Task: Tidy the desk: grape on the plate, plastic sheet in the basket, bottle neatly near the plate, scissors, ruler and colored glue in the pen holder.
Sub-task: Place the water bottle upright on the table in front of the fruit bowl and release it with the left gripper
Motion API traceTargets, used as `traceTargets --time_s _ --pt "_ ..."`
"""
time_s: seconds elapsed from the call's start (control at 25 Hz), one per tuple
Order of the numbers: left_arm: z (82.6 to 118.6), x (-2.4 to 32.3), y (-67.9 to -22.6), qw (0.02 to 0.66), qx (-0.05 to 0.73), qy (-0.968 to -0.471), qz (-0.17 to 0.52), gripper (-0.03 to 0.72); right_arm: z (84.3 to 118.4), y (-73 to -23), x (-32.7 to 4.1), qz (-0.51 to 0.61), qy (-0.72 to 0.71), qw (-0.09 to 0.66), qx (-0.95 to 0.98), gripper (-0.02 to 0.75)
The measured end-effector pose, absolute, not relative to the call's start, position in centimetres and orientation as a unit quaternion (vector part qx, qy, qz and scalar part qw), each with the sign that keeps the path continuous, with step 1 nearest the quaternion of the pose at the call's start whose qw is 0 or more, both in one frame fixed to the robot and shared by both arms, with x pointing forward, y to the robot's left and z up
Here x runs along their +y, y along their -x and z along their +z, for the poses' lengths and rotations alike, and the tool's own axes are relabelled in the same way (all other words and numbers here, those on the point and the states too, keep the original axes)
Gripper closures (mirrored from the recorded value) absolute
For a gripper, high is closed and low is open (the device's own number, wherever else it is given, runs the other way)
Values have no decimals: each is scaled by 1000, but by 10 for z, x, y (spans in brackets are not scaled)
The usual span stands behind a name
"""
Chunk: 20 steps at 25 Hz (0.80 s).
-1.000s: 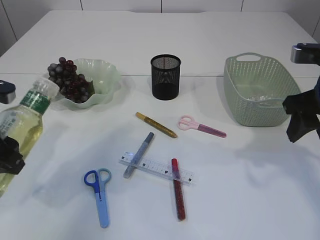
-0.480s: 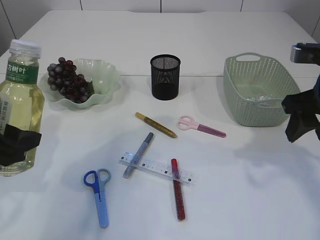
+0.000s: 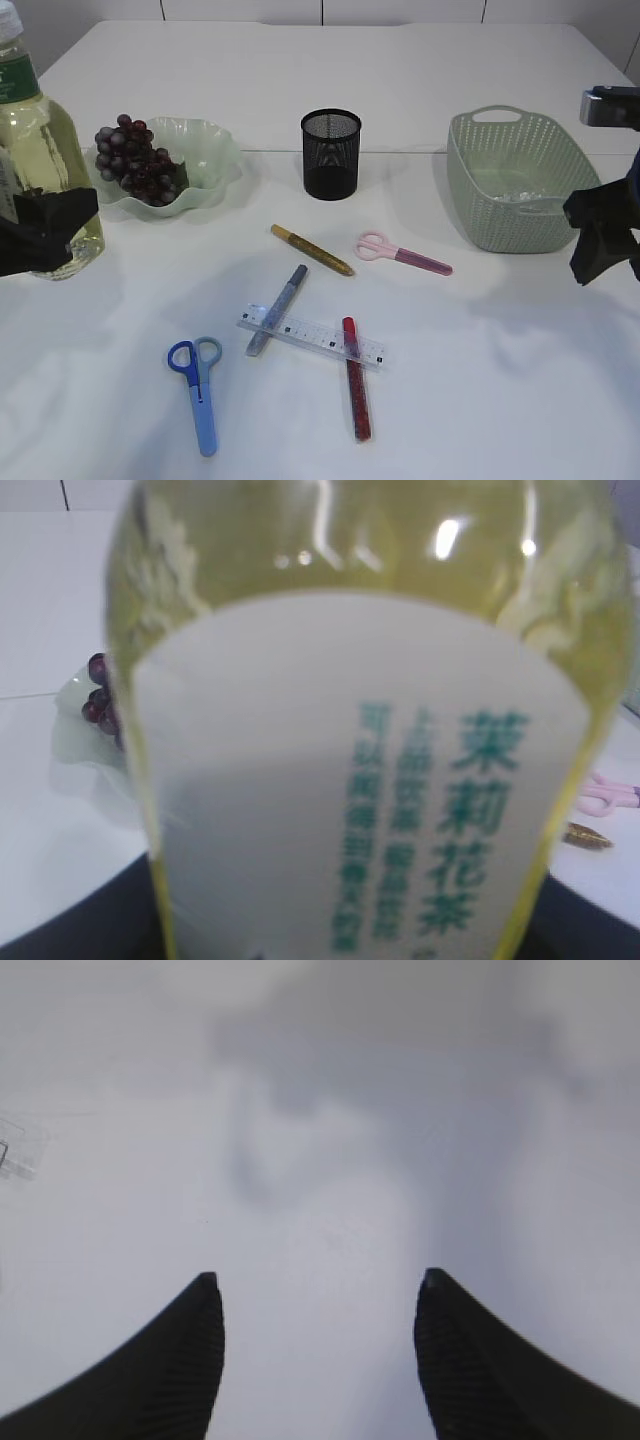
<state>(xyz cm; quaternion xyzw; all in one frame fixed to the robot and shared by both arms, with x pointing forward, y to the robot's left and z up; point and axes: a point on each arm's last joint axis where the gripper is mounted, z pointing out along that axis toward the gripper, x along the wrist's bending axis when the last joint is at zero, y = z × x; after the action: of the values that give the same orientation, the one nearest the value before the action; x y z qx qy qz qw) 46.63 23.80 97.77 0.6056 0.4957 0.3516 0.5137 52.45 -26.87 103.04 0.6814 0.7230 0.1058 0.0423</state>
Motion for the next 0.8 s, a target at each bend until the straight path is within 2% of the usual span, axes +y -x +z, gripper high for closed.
traceTargets --time_s 0.24,0.44,0.64,0.8 --pt "974 229 -469 528 441 -634 353 244 1030 -525 -269 106 -678 43 726 261" --pt "971 223 -479 586 403 -595 374 244 1030 -525 -269 105 -676 43 728 261" --pt "936 221 -487 551 431 -626 344 244 1030 -525 -269 105 -673 43 731 261" --pt "925 221 -496 535 442 -631 348 244 1030 -525 -269 105 -673 44 731 261"
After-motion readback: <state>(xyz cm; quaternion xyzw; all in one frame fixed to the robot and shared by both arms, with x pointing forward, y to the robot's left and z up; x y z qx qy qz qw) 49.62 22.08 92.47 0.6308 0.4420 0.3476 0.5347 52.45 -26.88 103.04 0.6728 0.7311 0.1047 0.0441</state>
